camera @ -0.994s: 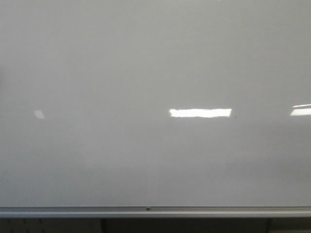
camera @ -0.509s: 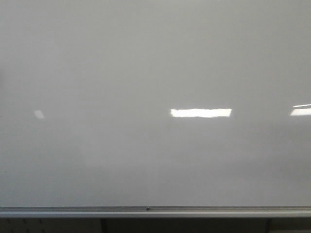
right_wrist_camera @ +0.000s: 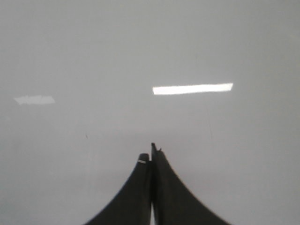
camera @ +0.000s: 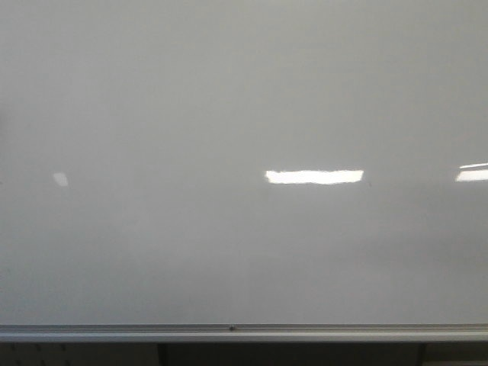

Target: Write number 1 on whiteboard

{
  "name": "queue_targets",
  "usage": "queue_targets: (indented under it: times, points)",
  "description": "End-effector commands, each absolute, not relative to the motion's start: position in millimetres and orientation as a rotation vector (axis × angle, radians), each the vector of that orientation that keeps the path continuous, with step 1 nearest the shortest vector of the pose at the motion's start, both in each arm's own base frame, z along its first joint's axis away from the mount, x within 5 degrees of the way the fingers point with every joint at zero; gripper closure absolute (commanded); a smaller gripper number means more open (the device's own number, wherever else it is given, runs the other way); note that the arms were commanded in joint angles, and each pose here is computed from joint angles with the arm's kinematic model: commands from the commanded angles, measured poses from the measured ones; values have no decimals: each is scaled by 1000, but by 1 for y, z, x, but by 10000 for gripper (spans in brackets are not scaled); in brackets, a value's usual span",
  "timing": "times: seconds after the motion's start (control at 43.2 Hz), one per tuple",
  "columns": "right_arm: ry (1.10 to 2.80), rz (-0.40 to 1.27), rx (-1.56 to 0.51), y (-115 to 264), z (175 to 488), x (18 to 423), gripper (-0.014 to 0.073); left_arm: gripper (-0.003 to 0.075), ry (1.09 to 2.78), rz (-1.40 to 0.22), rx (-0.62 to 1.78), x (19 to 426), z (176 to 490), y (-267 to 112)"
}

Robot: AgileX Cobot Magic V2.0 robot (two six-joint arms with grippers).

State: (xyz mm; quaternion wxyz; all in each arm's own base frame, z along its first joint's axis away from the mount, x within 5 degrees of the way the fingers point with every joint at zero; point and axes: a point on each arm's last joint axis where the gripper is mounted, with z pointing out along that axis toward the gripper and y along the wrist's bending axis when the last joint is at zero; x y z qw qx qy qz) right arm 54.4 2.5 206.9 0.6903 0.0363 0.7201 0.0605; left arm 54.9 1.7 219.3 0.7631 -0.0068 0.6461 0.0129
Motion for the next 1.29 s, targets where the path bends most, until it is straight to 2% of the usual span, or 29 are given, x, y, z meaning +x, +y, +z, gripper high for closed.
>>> queue_targets:
  times: [0.0,0.231,0.37,0.509,0.578,0.671,0.832,0.902,0.971,1.11,1.272]
  points:
    - [1396,126,71,1,255,44,656,741,1232,11,-27,46,253,2]
    - [1470,130,65,2,312,46,656,741,1430,48,23,60,294,1]
    - [1556,128,69,3,325,67,656,741,1574,70,47,82,299,1]
    - [1592,128,72,3,327,77,655,740,1621,69,48,93,297,1]
    - [1599,128,72,3,326,78,623,727,1624,69,49,93,297,1]
    - [1600,128,72,3,326,78,502,624,1626,69,49,93,296,1]
    - [1600,128,72,3,326,78,193,207,1644,68,49,93,294,1]
    - [1600,128,72,3,326,78,125,106,1640,69,49,93,295,1]
    - [1600,128,72,3,326,78,106,76,1635,69,49,93,295,1]
    - [1599,128,72,3,326,78,108,92,1682,110,88,102,290,2]
    - [1600,128,72,3,326,78,108,118,1756,126,124,134,282,2]
